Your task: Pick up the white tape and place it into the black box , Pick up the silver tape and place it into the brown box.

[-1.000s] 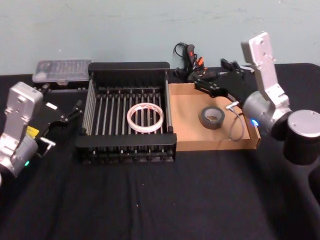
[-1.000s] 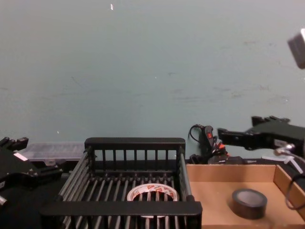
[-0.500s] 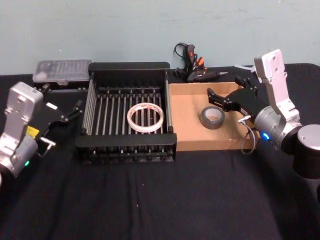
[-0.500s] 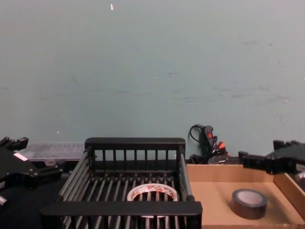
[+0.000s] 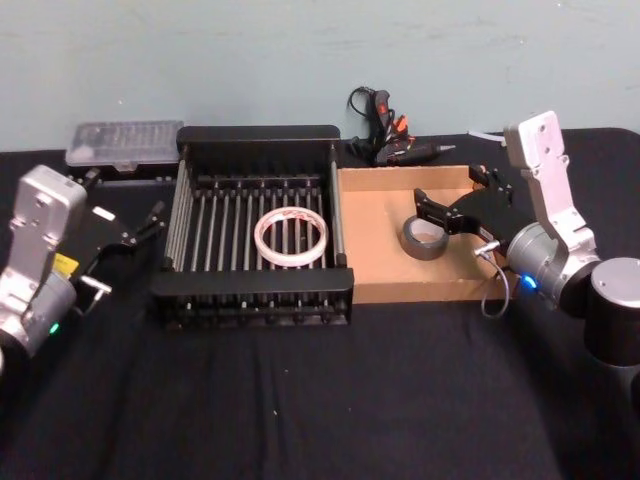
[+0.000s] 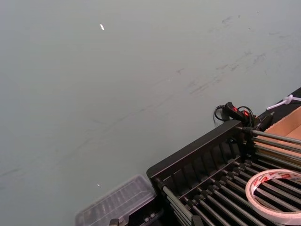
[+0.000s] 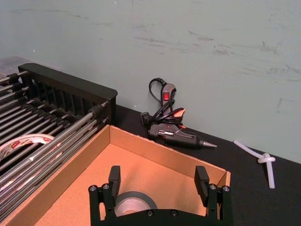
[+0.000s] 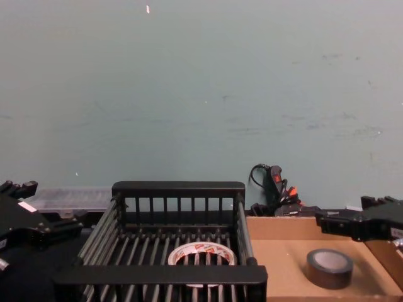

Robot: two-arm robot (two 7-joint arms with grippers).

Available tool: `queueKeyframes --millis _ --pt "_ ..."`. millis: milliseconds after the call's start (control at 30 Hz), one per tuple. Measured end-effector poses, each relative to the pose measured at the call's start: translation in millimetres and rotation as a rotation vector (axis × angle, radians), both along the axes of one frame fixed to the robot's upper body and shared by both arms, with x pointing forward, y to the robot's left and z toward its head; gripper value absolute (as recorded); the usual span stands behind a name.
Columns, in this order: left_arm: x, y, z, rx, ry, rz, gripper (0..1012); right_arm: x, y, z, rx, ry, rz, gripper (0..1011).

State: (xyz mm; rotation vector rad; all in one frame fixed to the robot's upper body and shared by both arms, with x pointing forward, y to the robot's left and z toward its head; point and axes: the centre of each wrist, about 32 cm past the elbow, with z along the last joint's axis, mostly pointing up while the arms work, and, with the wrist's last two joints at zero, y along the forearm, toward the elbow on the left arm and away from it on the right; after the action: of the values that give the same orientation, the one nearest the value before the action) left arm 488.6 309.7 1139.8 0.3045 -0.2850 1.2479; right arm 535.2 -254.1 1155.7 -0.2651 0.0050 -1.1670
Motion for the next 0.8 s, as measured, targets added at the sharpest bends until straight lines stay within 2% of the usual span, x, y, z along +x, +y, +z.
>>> queueKeyframes --millis 800 --pt "0.0 0.0 0.0 0.0 0.0 0.0 1001 0.2 0.1 1.2 0.0 -0.005 0.003 1002"
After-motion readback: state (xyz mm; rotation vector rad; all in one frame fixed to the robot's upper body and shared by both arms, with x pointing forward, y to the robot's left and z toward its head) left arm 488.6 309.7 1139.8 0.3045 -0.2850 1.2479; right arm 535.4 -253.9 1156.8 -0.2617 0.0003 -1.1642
